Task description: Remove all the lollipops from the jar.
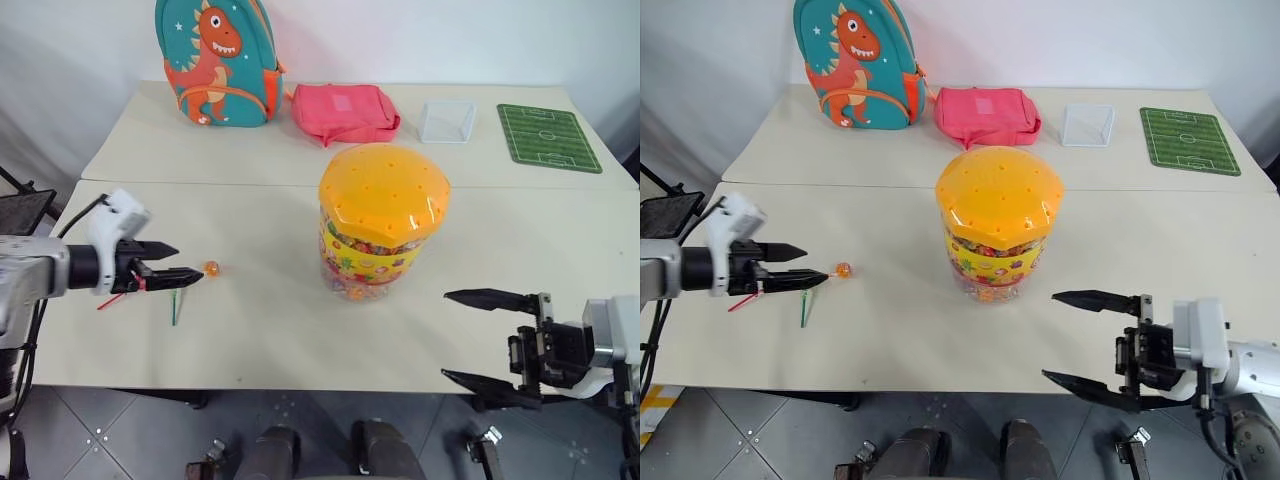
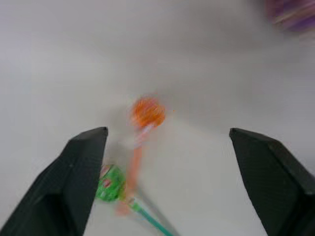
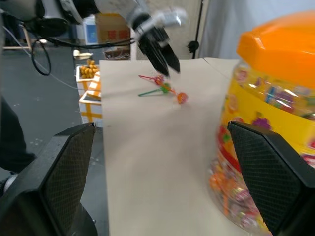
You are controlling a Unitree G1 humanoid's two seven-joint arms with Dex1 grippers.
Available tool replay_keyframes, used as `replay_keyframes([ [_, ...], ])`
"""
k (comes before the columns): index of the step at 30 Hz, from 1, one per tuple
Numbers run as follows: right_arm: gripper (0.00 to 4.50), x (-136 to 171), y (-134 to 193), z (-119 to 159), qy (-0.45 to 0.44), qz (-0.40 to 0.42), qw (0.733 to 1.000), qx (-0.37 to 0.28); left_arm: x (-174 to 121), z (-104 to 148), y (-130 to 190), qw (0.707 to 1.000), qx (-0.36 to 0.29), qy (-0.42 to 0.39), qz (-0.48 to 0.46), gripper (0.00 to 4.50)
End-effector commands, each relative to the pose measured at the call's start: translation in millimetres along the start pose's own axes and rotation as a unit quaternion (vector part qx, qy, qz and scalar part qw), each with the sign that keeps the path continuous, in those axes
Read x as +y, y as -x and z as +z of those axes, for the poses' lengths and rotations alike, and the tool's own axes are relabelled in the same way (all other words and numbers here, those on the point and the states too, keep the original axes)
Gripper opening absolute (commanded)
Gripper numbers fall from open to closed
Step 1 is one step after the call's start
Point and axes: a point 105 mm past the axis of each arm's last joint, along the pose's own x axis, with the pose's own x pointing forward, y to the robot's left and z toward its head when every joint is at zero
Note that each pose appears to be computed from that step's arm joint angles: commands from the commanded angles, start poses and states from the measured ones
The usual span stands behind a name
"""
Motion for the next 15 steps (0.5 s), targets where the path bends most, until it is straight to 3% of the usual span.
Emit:
replay_keyframes([
  [1,4.5,-5,9,8,0.018,-0.005,1.0,-0.003,-10,17,20,0.989,-0.105,-0.096,-0.042,4.04],
  [4,4.5,-7,14,7,0.016,-0.007,1.0,0.0,-14,4,24,0.984,-0.126,-0.116,-0.052,4.04],
  [8,4.5,-19,23,-10,0.026,-0.034,0.999,0.004,-31,-45,12,0.983,-0.097,-0.15,-0.041,4.04],
  [15,4.5,-37,36,-49,0.039,-0.092,0.994,0.038,-32,-42,-7,0.97,-0.176,-0.166,0.033,4.04],
])
